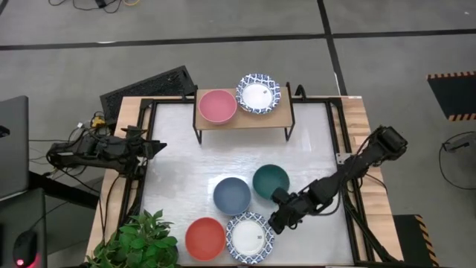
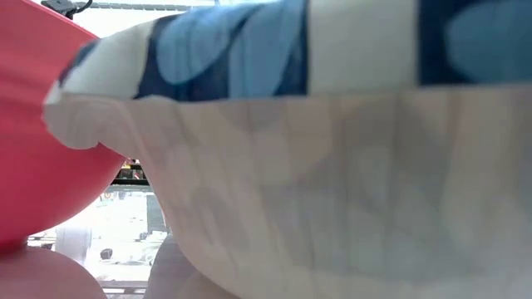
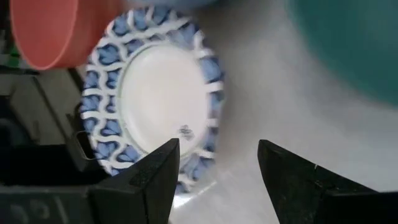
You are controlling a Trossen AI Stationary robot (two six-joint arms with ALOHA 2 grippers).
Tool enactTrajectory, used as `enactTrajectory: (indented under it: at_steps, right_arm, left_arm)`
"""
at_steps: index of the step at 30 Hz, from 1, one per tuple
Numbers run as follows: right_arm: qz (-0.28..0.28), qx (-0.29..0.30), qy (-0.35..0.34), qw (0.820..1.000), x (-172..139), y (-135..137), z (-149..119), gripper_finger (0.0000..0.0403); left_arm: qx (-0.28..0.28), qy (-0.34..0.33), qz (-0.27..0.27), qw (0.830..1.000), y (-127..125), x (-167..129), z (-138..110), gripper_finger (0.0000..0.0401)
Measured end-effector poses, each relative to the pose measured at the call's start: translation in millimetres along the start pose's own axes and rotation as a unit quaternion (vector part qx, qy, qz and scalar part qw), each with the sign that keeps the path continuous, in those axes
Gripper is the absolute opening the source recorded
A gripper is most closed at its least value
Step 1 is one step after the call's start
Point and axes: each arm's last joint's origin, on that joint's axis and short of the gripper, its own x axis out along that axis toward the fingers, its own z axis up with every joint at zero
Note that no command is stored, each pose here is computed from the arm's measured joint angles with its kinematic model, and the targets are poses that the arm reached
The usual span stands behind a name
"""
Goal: Place and stack bowls onto a shelf
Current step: Stack the white patterned bowl on top of the white patterned bowl on the shelf
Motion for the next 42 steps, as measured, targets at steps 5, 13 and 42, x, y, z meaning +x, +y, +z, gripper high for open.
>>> enactTrajectory:
  at_steps: [5,13,42]
  right_arm:
    - [0.002,-0.005,0.015,1.000,21,5,-8,0.0244]
    - [-0.026,-0.010,0.036,0.999,54,8,-14,0.0244]
    - [-0.003,0.048,0.115,0.992,17,37,-10,0.0020]
  left_arm:
    - [0.001,-0.002,-0.001,1.000,0,0,0,0.0302]
    - [0.006,0.002,-0.004,1.000,0,0,0,0.0302]
    - [0.049,0.006,-0.004,0.999,0,0,0,0.0302]
